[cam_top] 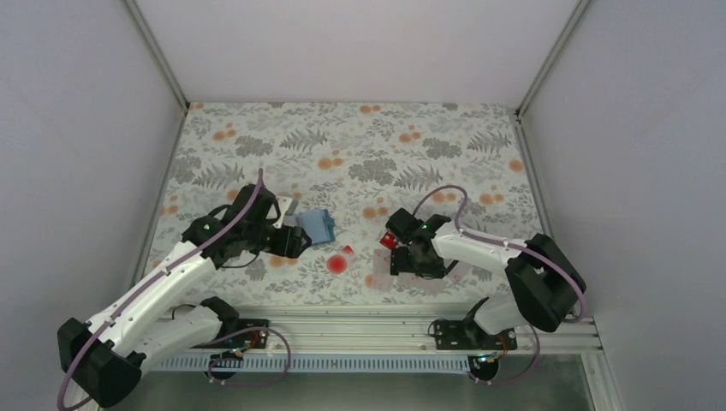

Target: Put the credit cards into the card holder

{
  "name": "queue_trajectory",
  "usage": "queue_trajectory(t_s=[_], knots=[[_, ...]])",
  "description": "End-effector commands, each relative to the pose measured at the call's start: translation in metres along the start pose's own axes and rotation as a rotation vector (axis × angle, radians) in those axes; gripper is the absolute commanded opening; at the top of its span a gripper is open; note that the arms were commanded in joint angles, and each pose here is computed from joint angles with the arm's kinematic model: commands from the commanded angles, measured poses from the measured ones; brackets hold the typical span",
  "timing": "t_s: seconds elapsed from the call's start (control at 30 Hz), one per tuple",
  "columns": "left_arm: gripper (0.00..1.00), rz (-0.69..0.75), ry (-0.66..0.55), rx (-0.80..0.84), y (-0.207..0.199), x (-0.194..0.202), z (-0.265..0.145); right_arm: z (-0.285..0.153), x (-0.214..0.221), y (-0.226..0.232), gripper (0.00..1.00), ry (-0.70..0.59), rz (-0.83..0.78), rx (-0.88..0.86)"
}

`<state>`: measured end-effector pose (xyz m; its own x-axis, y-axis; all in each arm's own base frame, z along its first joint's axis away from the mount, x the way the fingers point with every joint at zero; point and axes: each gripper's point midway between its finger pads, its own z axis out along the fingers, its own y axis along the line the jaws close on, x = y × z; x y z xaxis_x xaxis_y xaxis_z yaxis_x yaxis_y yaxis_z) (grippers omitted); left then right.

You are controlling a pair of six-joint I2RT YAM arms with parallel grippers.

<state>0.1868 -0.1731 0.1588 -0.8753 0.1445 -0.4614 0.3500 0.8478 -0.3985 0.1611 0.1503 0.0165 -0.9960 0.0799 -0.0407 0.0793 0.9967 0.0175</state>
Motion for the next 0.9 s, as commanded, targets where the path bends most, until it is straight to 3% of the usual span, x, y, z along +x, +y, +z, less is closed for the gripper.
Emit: queue_trajectory(t_s=[0.0, 0.37, 0.57, 0.7, 0.87], knots=[[0.74, -0.011, -0.010, 0.008, -0.004, -0.001, -0.009, -0.009, -0.016, -0.004, 0.90, -0.079, 0.016, 0.025], [0.74, -0.014, -0.012, 0.006, -0.003, 0.002, -0.013, -0.026, -0.040, -0.019, 0.90, -0.125, 0.156, -0.020], [0.74, -0.002, -0.016, 0.008, -0.005, -0.003, -0.010, -0.041, -0.046, -0.005, 0.90, -0.104, 0.462, -0.116], [0.74, -0.004, -0.029, 0.011, -0.005, -0.006, -0.007, -0.042, -0.040, -0.002, 0.96, -0.052, 0.698, -0.136], [0.74, -0.014, -0.048, 0.026, -0.006, -0.006, -0.006, -0.045, -0.036, -0.018, 0.99, -0.024, 0.898, 0.037]])
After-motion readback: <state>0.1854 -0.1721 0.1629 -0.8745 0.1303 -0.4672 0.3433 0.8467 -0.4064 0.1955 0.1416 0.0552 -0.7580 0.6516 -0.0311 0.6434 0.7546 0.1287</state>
